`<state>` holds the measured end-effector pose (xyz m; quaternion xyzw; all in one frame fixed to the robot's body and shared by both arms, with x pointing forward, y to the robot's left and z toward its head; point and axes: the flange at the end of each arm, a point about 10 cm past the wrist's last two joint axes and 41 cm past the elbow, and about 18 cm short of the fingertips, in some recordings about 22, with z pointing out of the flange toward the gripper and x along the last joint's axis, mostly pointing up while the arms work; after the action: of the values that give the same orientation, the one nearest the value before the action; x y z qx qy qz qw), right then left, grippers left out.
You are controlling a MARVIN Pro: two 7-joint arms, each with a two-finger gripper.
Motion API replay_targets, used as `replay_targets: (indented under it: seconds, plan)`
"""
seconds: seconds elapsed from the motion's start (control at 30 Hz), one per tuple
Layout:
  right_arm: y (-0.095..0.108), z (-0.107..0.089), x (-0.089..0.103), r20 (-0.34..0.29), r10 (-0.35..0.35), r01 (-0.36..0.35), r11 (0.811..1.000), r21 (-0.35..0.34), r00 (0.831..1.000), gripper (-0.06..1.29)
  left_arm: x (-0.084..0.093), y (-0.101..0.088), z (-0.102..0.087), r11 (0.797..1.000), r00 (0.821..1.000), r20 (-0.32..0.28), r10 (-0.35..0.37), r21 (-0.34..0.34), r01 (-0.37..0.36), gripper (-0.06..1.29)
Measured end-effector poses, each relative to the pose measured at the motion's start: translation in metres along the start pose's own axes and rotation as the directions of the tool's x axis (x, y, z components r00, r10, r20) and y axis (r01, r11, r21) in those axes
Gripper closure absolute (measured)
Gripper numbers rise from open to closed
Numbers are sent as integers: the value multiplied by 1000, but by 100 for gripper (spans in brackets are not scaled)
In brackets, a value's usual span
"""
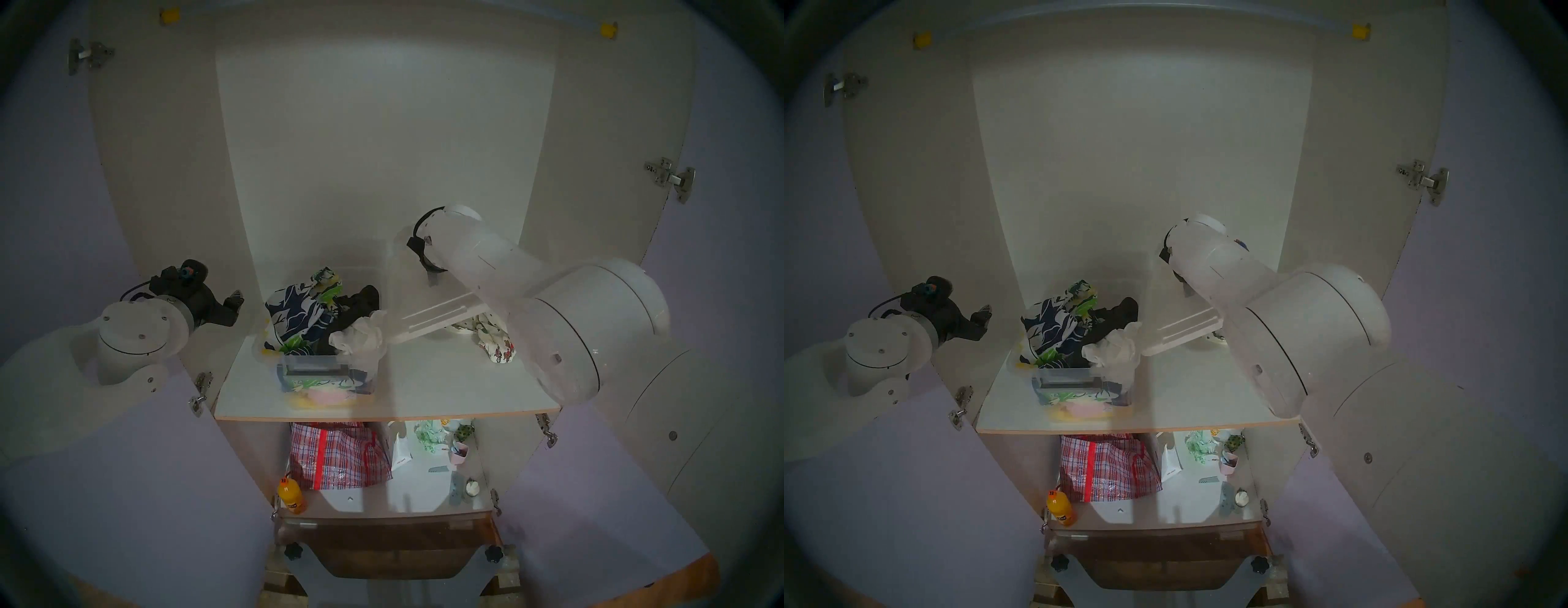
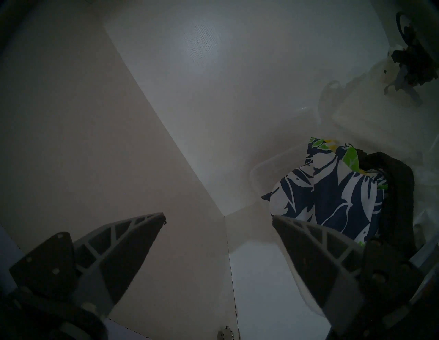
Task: Take clothing out of the storage bin and put the lid back on the bin
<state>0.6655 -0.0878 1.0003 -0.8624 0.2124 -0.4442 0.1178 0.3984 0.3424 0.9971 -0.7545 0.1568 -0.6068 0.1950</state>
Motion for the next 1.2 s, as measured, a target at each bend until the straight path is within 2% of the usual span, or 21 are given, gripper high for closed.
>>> replay_targets:
  seconds: [0.1,0.4,0.7,0.87,0.97,1.1,1.2]
  plan:
    - [-6,-5,9,-3,22,-22,1000,18,1000,122,0,0,0,1000,1000,0,0,0,0,1]
    - [-26,-20,26,-11,57,-56,996,63,998,124,0,0,0,1000,1000,1,0,0,0,1]
    - [-25,-20,28,-24,44,-43,997,57,999,125,0,0,0,1000,1000,0,0,0,0,1]
    - [-2,-11,28,4,127,-127,991,40,992,125,-1,0,0,1000,1000,1,0,0,0,1]
    - [21,-4,32,13,185,-186,983,15,983,125,-1,0,0,1000,1000,2,1,0,-1,1]
    - [45,4,28,19,211,-211,977,-30,977,125,-1,0,0,1000,1000,3,1,-1,-1,1]
    - [54,8,25,24,212,-211,976,-46,977,125,-2,1,0,1000,1000,5,1,-2,-1,1]
